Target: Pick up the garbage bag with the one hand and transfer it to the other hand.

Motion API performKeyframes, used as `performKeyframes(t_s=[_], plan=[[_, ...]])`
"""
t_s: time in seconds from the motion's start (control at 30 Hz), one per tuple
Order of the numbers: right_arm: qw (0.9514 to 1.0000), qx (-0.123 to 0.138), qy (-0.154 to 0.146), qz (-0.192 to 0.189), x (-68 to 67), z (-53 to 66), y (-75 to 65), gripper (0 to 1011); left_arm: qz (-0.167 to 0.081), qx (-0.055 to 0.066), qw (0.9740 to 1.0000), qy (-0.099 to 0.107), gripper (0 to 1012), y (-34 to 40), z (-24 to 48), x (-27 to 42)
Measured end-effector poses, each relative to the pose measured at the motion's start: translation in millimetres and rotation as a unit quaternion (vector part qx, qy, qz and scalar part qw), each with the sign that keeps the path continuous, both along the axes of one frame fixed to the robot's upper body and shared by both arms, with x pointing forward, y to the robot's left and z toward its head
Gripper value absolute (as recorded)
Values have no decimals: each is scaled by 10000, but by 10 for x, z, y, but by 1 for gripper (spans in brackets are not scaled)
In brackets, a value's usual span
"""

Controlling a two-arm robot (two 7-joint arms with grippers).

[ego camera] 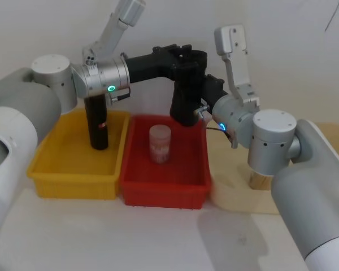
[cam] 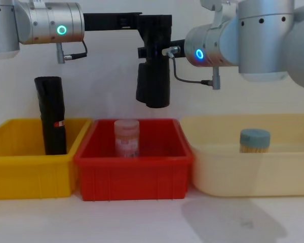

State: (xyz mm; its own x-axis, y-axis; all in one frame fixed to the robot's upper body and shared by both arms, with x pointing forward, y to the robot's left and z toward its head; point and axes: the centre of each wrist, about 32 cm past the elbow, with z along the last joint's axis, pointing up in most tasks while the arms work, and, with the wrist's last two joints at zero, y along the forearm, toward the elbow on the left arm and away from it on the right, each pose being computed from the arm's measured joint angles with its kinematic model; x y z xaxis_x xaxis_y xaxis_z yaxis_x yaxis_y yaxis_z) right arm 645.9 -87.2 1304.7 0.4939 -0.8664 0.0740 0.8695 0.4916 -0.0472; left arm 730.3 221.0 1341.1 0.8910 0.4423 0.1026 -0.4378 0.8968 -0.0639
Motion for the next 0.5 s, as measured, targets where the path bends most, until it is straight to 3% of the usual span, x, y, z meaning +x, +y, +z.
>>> performKeyframes(t_s=[0.33, 0.5], plan=[[9993, 37, -115, -349, 2, 26, -184, 533, -1, 0, 10000, 0, 1001, -2, 0, 0], [9981, 77, -200, -580, -7, 56, -369, 533, -3, -1, 10000, 0, 1001, -5, 0, 0]])
